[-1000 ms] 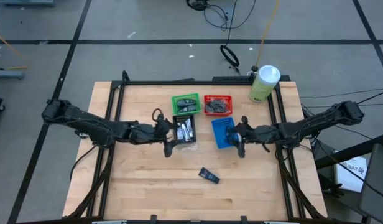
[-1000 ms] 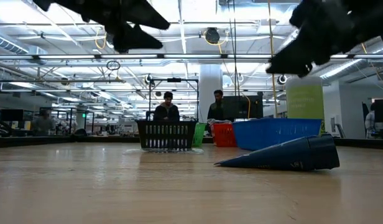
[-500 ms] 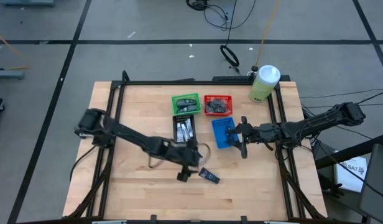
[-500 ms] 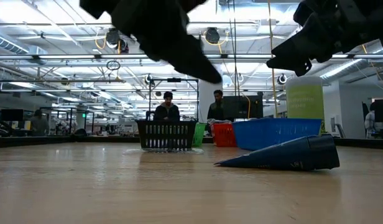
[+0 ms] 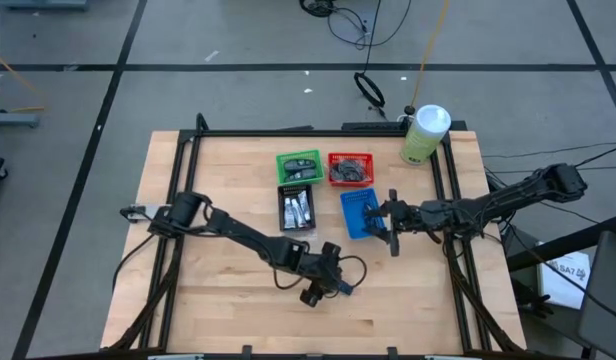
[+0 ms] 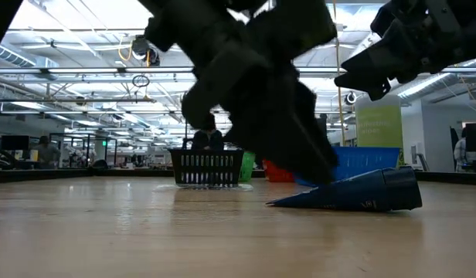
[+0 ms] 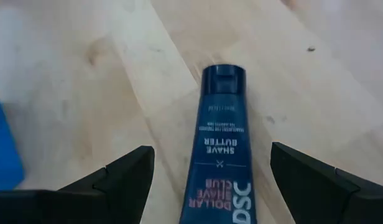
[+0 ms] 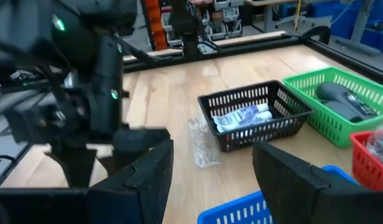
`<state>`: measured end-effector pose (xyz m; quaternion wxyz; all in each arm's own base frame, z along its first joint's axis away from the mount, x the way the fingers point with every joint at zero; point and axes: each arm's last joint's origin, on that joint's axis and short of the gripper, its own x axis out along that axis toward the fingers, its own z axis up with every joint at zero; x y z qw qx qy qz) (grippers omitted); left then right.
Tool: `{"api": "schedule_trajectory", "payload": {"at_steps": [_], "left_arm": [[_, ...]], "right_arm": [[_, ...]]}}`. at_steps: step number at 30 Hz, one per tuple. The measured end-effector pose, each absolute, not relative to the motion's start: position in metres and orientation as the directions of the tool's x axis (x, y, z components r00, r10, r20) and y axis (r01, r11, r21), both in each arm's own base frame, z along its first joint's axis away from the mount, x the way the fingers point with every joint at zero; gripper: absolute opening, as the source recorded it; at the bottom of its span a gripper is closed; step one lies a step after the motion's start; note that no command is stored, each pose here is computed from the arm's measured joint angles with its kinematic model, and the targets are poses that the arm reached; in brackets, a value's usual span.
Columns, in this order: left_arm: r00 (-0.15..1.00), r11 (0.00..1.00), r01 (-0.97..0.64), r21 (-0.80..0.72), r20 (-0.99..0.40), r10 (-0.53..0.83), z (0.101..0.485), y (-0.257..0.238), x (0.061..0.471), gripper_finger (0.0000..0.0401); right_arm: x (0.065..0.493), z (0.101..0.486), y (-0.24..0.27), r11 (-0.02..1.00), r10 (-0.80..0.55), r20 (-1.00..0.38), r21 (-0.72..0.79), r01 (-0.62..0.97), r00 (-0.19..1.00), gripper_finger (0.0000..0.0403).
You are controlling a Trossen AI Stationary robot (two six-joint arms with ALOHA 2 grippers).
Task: Pick & Place Travel size toiletries
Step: Put the blue shave cream into the blue bin
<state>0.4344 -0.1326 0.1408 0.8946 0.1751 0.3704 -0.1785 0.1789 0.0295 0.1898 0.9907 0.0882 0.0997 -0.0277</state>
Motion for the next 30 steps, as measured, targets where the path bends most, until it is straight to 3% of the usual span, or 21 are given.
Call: {"api": "schedule_trajectory", "payload": {"at_steps": [14, 24, 30], "left_arm": [[0.624, 0.923, 0.374, 0.094, -0.761, -0.175, 0.114, -0.123, 0.44, 0.0299], [0.601, 0.95, 0.312, -0.026, -0.769, -0.218, 0.111, -0.123, 0.439, 0.0142], [0.636, 0.944, 0.309, 0.12, -0.764, -0.111, 0.117, -0.124, 0.438, 0.0079]], "right_arm": [[0.177, 0.189, 0.031, 0.982, -0.003, -0.137, 0.185, 0.028, 0.991, 0.0208], [0.177, 0.19, 0.031, 0.98, -0.001, -0.126, 0.196, 0.026, 0.992, 0.0208], [0.177, 0.192, 0.034, 0.961, 0.107, -0.106, 0.264, -0.076, 0.989, 0.0208]]}}
